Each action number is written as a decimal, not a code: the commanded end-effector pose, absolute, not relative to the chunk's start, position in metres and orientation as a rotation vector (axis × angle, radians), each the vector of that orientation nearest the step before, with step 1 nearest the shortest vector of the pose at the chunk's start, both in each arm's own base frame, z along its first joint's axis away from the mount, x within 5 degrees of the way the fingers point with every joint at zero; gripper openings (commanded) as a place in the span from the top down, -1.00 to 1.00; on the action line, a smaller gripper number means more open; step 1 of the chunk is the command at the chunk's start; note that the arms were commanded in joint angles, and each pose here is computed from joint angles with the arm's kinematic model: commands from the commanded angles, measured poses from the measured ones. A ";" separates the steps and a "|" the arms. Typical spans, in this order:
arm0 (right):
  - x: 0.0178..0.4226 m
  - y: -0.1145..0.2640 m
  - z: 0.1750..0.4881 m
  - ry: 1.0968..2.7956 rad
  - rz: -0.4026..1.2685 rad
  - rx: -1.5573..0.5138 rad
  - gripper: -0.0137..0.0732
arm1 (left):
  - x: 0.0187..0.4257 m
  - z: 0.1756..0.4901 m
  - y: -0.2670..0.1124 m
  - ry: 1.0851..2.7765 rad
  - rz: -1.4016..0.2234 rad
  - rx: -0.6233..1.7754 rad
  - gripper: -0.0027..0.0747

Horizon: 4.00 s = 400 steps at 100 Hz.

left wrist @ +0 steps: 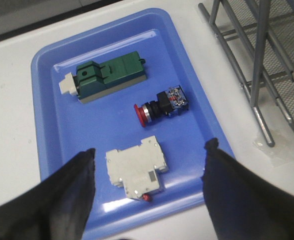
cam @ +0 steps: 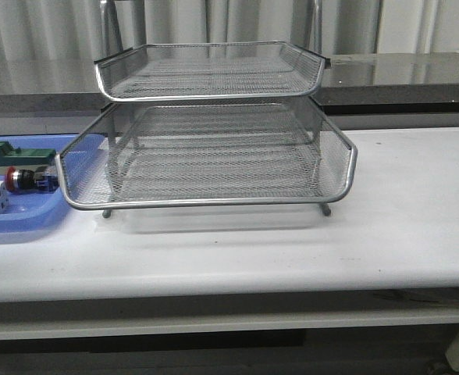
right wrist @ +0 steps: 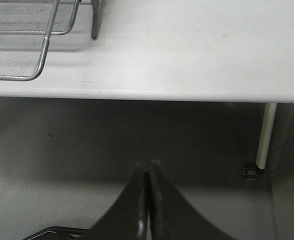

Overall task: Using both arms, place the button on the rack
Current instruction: 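Lower the left gripper onto the red push button and grasp it, then lift the button with the left gripper and lower it into the middle tier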

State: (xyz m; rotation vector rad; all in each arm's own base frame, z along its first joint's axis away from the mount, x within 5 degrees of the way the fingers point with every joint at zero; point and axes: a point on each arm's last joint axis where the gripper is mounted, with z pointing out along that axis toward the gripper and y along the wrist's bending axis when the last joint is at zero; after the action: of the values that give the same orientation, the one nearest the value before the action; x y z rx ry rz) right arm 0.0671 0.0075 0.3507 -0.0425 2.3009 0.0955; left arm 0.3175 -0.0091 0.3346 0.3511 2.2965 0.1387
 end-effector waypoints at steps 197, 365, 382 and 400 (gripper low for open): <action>0.070 0.007 0.364 2.219 0.087 -0.039 0.85 | 0.502 0.192 -0.024 2.362 0.220 1.128 -0.30; 0.070 0.007 0.363 2.221 0.087 -0.039 0.85 | 0.454 0.379 -0.025 2.303 0.201 1.027 0.91; 0.070 0.007 0.363 2.221 0.087 -0.039 0.85 | 0.437 0.406 -0.038 2.247 0.134 0.972 0.91; 0.070 0.007 0.363 2.221 0.087 -0.039 0.85 | 0.415 0.424 -0.069 2.180 0.110 1.046 0.91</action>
State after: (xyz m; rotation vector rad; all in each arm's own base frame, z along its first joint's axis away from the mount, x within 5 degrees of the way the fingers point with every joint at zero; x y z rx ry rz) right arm 0.0671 0.0075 0.3507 -0.0425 2.3009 0.0955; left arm 0.4457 -0.0518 0.3798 1.0526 2.2898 0.1400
